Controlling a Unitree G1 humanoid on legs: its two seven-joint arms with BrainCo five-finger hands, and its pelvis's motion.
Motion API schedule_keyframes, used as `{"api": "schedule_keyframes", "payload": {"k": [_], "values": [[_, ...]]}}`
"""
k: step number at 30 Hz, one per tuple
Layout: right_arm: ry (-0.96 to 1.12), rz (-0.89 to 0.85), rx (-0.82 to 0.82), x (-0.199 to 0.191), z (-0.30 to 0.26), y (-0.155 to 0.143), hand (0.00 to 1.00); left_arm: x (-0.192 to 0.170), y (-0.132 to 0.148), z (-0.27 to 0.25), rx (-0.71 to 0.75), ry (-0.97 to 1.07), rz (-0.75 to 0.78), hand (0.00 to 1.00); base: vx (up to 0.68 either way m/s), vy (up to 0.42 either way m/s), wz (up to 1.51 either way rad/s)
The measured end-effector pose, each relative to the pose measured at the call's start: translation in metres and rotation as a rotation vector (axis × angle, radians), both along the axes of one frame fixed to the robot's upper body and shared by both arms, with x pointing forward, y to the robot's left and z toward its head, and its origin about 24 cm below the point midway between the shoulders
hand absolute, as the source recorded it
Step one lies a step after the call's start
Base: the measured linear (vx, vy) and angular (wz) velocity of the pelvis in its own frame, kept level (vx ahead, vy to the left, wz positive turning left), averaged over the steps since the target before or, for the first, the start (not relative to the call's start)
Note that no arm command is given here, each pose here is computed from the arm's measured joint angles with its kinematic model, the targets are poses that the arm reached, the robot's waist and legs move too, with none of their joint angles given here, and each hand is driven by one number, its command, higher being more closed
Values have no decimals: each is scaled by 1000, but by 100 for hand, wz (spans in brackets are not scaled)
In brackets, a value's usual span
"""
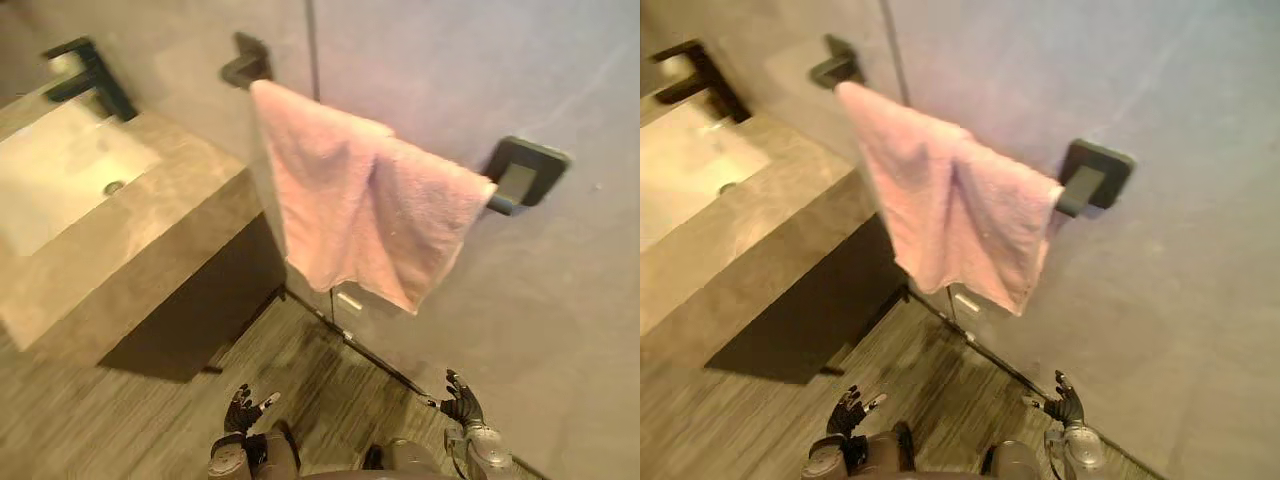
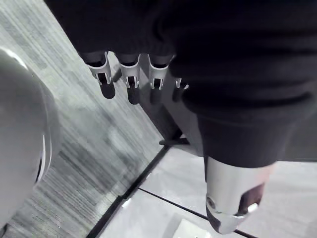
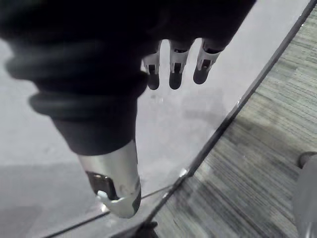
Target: Organize washtable
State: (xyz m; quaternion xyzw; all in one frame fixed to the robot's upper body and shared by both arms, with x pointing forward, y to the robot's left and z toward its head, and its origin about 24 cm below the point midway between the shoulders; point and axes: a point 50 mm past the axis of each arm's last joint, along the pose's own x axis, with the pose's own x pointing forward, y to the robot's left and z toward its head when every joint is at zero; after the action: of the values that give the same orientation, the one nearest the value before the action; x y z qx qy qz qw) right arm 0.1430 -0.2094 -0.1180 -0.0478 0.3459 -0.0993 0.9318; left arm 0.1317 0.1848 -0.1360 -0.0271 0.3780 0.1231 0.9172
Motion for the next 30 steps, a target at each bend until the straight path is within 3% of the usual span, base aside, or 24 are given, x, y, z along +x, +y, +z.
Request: {"api": "schedule_keyframes", "payload": {"k": [5, 9, 11, 17, 30], "values": [[14, -22, 33, -4, -4, 6, 0, 8, 7, 4, 57, -15, -90, 0, -112, 42, 127], [19, -75, 16, -6, -4, -7, 0, 6, 4, 2, 66, 9, -135, 0, -53, 143, 63], [42, -59, 49, -9, -9, 6, 0, -5, 13, -1, 96, 47, -150, 0, -143, 163, 8], [74, -49, 62, -19, -14, 12, 0, -25, 20, -10, 101, 132, -135, 0, -83, 62, 20], [90, -60, 97, -18, -18, 20, 0, -15, 15, -6, 79, 81, -91, 0, 106, 6, 50]]}}
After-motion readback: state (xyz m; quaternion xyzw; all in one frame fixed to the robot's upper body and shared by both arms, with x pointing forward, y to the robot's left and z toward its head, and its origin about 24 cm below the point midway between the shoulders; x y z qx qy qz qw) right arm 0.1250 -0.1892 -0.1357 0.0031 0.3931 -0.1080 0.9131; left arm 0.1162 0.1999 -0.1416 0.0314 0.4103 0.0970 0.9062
